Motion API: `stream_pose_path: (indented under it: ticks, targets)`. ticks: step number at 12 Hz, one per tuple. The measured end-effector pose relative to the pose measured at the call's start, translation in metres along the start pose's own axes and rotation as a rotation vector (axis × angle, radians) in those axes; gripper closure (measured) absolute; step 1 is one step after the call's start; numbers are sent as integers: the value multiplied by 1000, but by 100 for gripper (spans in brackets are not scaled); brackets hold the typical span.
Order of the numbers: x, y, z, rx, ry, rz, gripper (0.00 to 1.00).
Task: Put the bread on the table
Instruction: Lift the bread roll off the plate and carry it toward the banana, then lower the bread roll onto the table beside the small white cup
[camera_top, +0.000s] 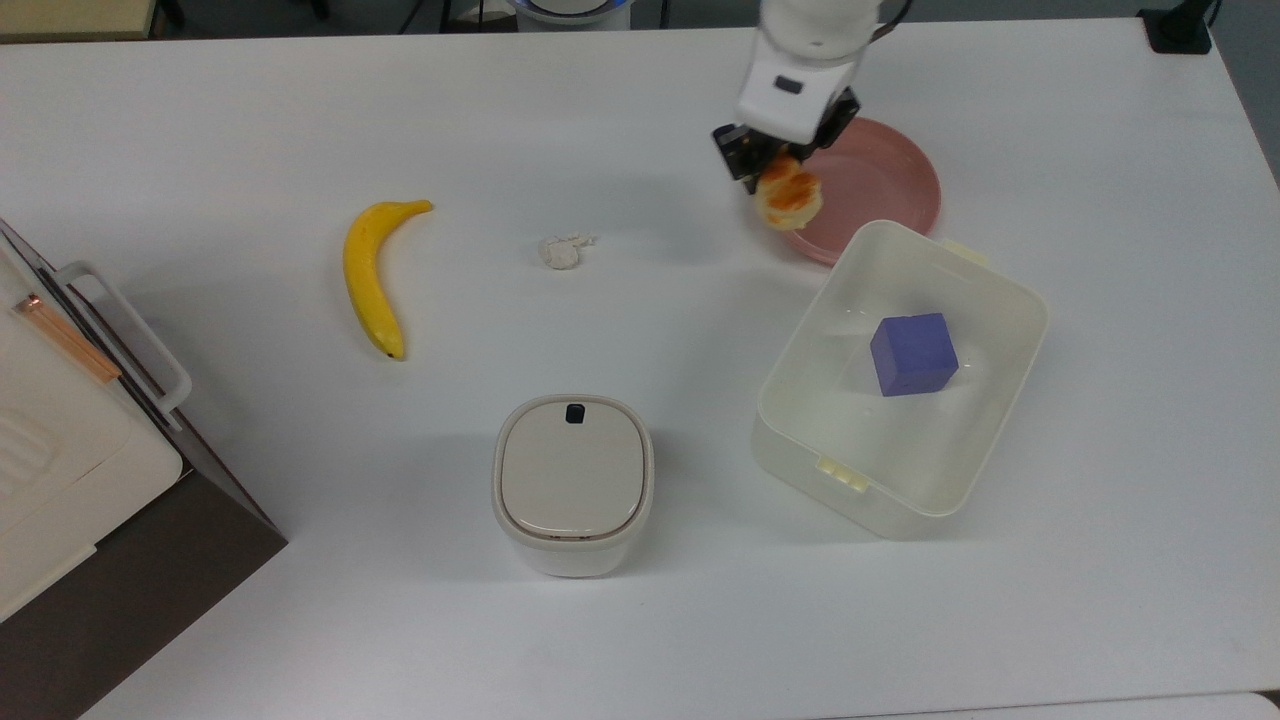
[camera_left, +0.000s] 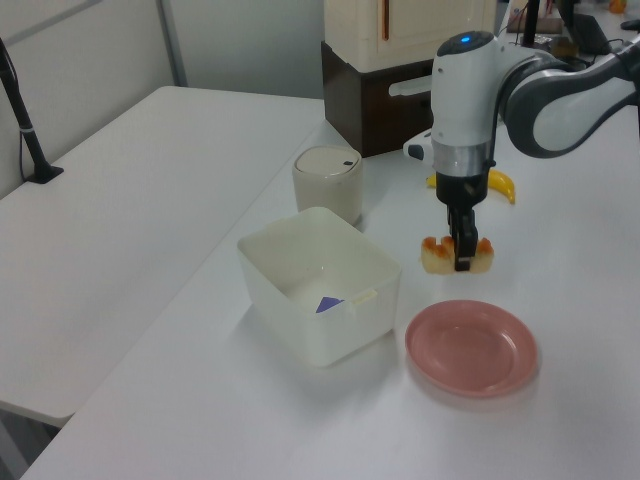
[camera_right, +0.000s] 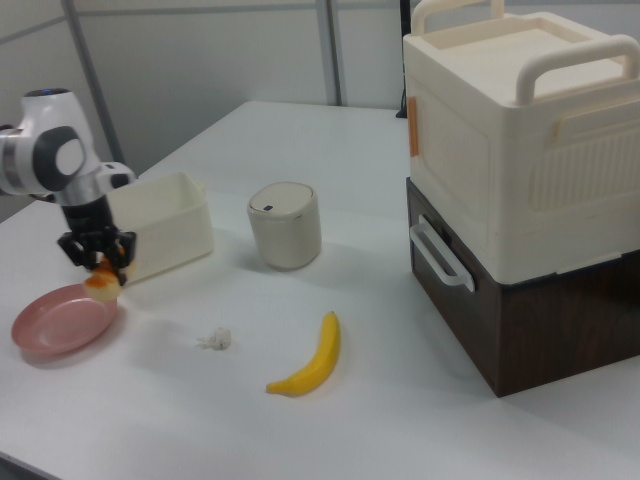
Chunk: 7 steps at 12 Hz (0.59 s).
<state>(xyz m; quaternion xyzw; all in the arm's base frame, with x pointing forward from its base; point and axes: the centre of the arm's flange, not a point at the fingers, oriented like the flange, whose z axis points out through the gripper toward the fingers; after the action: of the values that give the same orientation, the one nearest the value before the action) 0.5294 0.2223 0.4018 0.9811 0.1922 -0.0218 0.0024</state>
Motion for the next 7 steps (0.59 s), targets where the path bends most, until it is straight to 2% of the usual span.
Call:
stream_pose_path:
  ticks: [2, 7]
  targets:
    - [-1, 39, 1, -4, -2, 43, 55]
    - [-7, 102, 10, 3, -17, 108, 56]
